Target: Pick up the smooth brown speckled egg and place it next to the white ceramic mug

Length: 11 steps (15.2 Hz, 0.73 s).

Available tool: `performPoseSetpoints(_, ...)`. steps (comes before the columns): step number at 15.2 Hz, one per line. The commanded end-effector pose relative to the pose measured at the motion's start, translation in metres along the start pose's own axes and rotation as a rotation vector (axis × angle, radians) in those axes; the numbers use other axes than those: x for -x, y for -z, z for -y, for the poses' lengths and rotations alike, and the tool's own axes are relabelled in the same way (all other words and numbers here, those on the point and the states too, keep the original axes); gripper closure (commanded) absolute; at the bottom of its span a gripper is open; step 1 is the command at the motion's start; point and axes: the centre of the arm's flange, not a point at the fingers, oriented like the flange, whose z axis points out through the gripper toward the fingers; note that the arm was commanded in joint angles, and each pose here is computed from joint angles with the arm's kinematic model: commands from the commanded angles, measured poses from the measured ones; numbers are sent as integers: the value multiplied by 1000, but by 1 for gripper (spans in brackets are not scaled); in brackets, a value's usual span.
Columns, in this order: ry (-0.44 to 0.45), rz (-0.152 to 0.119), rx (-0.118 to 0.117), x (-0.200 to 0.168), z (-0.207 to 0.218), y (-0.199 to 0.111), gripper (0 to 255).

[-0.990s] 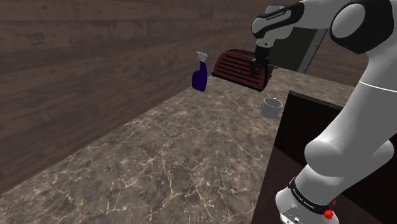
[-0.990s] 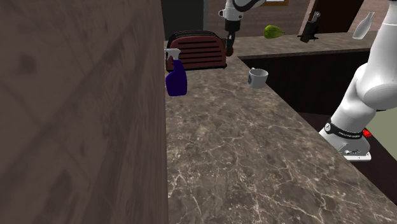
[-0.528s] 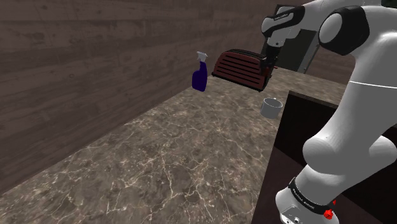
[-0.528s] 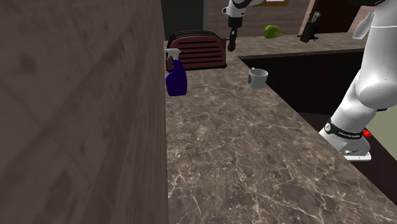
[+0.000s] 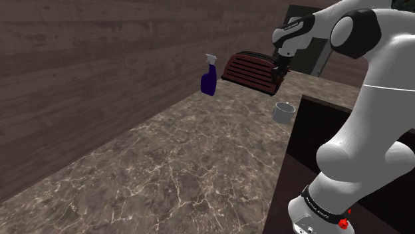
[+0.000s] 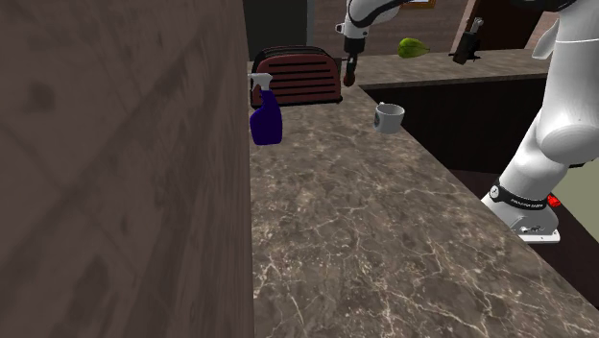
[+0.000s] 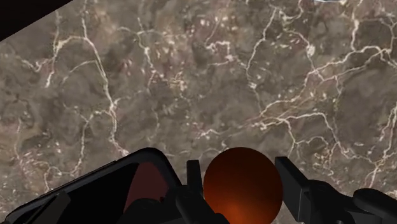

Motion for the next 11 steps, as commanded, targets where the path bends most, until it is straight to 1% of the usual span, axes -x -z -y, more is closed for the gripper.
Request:
performPoseSetpoints(1, 0, 0, 0, 0, 1, -11, 255)
performPoseSetpoints(11, 0, 0, 0, 1, 4, -63, 255)
